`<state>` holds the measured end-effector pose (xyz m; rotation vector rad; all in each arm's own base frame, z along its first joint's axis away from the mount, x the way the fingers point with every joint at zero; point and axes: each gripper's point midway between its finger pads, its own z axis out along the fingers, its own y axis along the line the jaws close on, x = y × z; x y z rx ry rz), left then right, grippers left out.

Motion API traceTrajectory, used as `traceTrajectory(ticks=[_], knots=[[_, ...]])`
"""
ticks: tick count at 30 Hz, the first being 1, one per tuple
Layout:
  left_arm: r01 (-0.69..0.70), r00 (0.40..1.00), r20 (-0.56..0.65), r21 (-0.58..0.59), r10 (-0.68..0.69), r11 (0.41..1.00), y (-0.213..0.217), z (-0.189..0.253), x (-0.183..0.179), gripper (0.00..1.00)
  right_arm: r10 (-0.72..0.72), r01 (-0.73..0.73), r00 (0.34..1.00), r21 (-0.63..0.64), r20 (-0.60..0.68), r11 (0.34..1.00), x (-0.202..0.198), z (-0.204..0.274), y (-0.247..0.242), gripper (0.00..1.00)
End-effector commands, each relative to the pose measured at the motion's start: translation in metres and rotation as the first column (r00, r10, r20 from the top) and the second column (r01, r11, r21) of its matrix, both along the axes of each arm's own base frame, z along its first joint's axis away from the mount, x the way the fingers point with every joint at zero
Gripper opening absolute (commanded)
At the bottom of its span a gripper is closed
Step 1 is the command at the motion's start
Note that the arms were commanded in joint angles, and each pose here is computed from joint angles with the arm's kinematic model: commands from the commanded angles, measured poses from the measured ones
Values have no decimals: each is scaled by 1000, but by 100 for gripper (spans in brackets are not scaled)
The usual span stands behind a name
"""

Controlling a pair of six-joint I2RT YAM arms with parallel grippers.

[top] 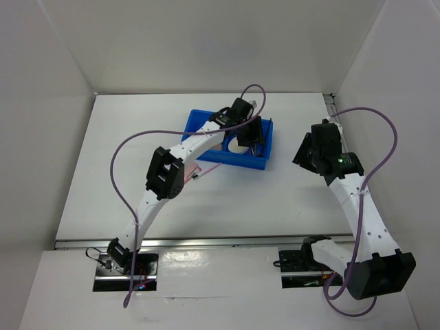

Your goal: Organize the makeup

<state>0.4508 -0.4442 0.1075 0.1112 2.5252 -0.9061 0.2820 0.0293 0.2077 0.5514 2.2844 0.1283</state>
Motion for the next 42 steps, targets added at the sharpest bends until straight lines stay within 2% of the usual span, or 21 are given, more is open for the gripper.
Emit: traceTrajectory(ticks=[1,4,5,6,7,9,11,12,14,15,16,18,19,21,22,26,30,34,42], knots=[[53,993,108,-97,-42,994,-9,67,-1,65,-21,21,999,8,29,1000,-3,14,-3,48],[101,989,120,-121,-87,988,-2,94,-21,65,-6,5,999,24,36,1000,-2,16,1,48],[114,980,181,-151,-86,982,7,135,-31,59,-12,12,1000,30,28,999,-1,13,1,48],[105,982,165,-106,-86,989,19,120,-39,57,-6,5,1000,36,27,999,-1,13,3,48],[86,981,184,-84,-69,993,29,125,-43,53,-6,5,1000,36,27,999,-1,13,3,48],[7,977,215,-23,-2,1000,71,138,-48,49,-6,6,1000,34,15,999,1,8,3,48],[-121,963,253,96,93,988,115,131,-41,48,-6,5,1000,36,25,999,3,9,4,48],[-181,968,209,183,142,966,147,108,-44,48,0,-1,1000,39,5,999,2,3,5,48],[-295,943,236,258,236,920,194,108,-46,48,8,-9,1000,48,16,999,5,2,7,48],[-362,925,226,283,306,888,223,102,-42,50,8,-9,1000,48,16,999,5,1,7,48],[-388,921,172,344,349,855,246,77,-55,52,16,-16,1000,55,6,998,7,-4,9,48],[-503,863,140,328,485,800,288,73,-62,61,24,-25,1000,63,7,998,9,-4,12,48],[-517,851,114,351,513,781,302,50,-71,67,24,-24,1000,63,-1,998,11,-9,12,48],[-546,831,86,319,550,775,316,44,-79,81,34,-34,999,72,-2,997,14,-10,15,48],[-558,816,55,335,575,759,330,29,-83,83,40,-39,999,78,-13,996,14,-13,17,48],[-578,779,-31,351,627,736,351,5,-85,83,48,-48,999,87,3,995,20,-10,19,48],[-534,795,-84,373,601,759,348,-18,-86,90,64,-63,998,93,-7,994,22,-11,24,48],[-488,811,-129,391,571,781,343,-38,-82,91,70,-70,998,100,2,993,23,-8,26,48],[-492,801,-114,432,587,756,336,-60,-69,83,63,-62,998,82,-17,995,20,-11,24,48]])
